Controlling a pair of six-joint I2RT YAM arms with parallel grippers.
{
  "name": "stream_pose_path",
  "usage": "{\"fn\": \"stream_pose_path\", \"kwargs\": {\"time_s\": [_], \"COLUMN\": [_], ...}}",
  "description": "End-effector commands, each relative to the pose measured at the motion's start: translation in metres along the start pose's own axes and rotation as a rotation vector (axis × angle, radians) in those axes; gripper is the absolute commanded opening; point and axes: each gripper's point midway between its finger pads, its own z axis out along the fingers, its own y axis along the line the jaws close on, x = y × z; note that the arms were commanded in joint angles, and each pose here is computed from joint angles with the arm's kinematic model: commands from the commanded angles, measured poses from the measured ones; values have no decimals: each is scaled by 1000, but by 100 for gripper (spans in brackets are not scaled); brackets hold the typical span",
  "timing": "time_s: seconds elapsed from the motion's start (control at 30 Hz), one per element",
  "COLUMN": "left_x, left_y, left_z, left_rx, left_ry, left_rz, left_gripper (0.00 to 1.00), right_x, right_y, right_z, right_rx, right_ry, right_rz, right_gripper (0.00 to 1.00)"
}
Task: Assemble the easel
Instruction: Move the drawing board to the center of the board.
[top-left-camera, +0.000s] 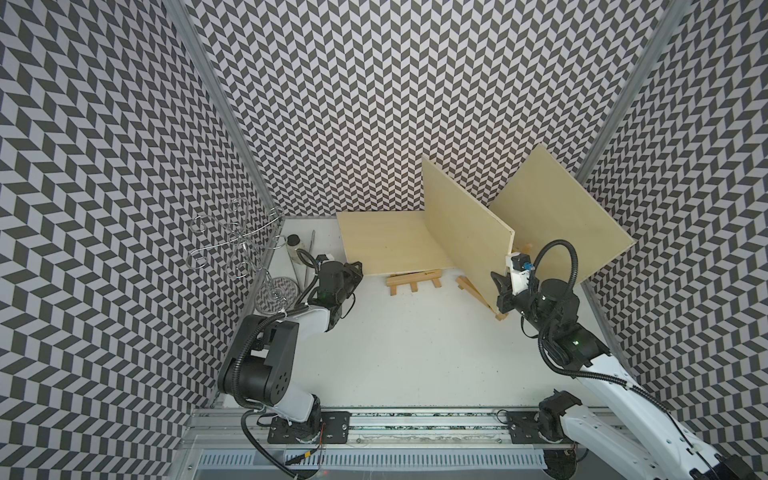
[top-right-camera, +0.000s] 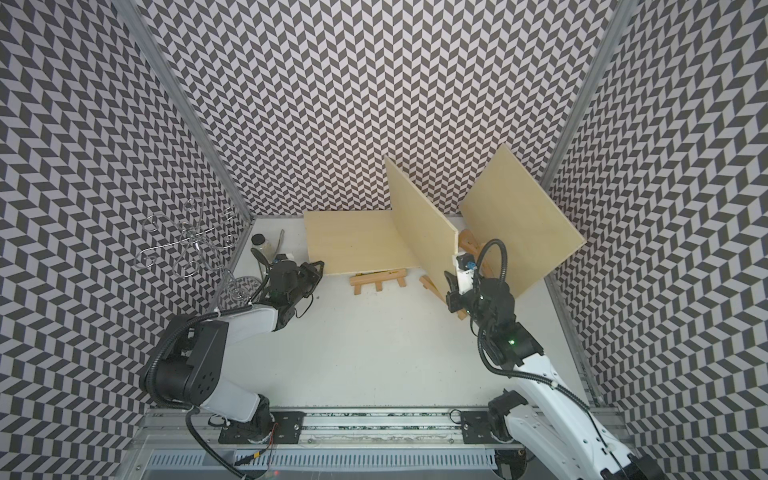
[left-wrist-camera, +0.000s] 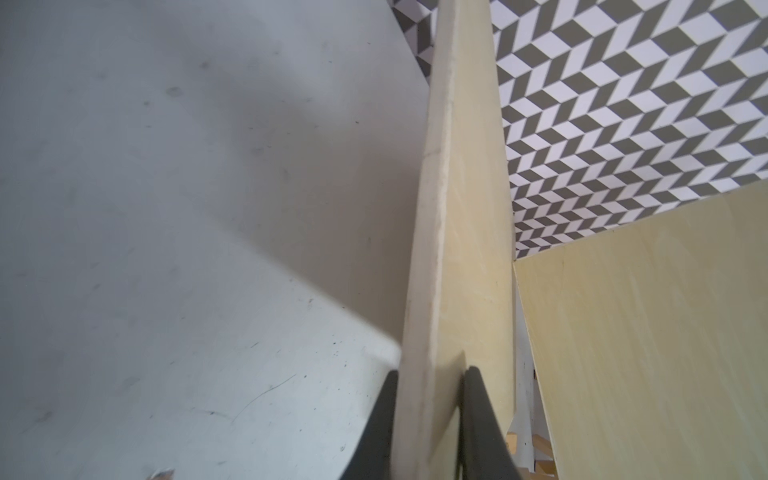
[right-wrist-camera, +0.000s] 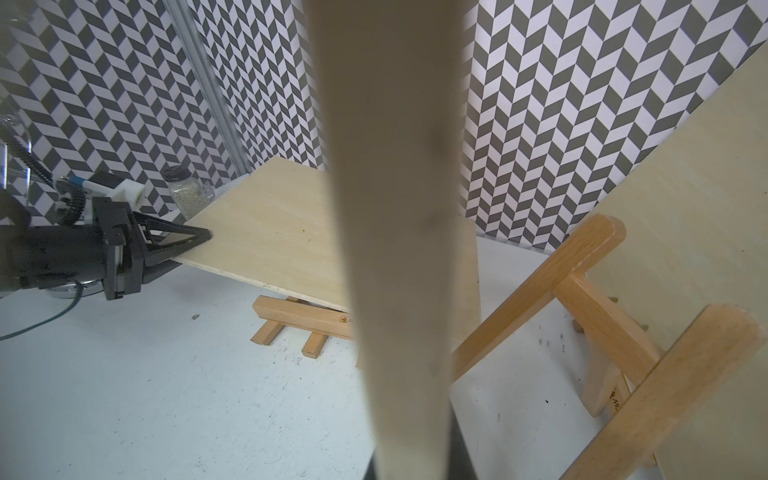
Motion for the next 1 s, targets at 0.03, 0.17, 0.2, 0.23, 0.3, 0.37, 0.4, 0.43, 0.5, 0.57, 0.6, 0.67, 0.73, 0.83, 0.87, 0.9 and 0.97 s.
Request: {"fn": "stream_pose_path", "kwargs": {"time_s": [0.03,0.17,0.2,0.23,0.3,0.37,0.4,0.43,0.5,0.57,0.6,0.67,0.73,0.83,0.87,0.9,0.97], "left_x": [-16,-28,-32,-37,-47,-55,-56,-57,-57,-57,-57,-58,-59,-62,-62,-62,-60], "left_y": [140,148,149,149,149,149,150,149,143,140,139,138,134,118,115,114,115], "left_z": [-47,-79,-89,-98,-119,-136,-143,-146,-150,-154,-155,-161,-170,-173,-174,-175,-178], "left_rx": [-659,-805,-840,-867,-921,-954,-969,-973,-981,-1020,-1046,-1100,-1143,-1141,-1141,-1138,-1139], "left_ry": [-141,-182,-196,-215,-254,-286,-297,-305,-320,-341,-346,-361,-400,-424,-425,-425,-416], "left_rz": [139,167,183,198,240,280,296,306,352,403,420,456,472,528,535,535,520], "left_gripper": [0,0,0,0,0,0,0,0,0,0,0,0,0,0,0,0,0], "right_x": [-27,-32,-34,-36,-40,-43,-45,-47,-50,-51,-51,-51,-54,-56,-57,-56,-57], "right_y": [35,33,32,32,29,25,24,23,23,22,23,22,21,16,14,11,6], "right_z": [-8,-11,-11,-12,-13,-14,-14,-15,-14,-11,-11,-10,-10,-9,-9,-7,-6], "right_rx": [-176,-166,-162,-160,-143,-122,-114,-110,-109,-106,-110,-110,-102,-79,-64,-50,-36], "right_ry": [-65,-78,-82,-88,-100,-112,-117,-123,-128,-122,-120,-123,-137,-147,-146,-140,-136], "right_rz": [14,6,8,10,22,37,41,47,55,72,78,93,107,116,115,111,92], "right_gripper": [0,0,0,0,0,0,0,0,0,0,0,0,0,0,0,0,0]}}
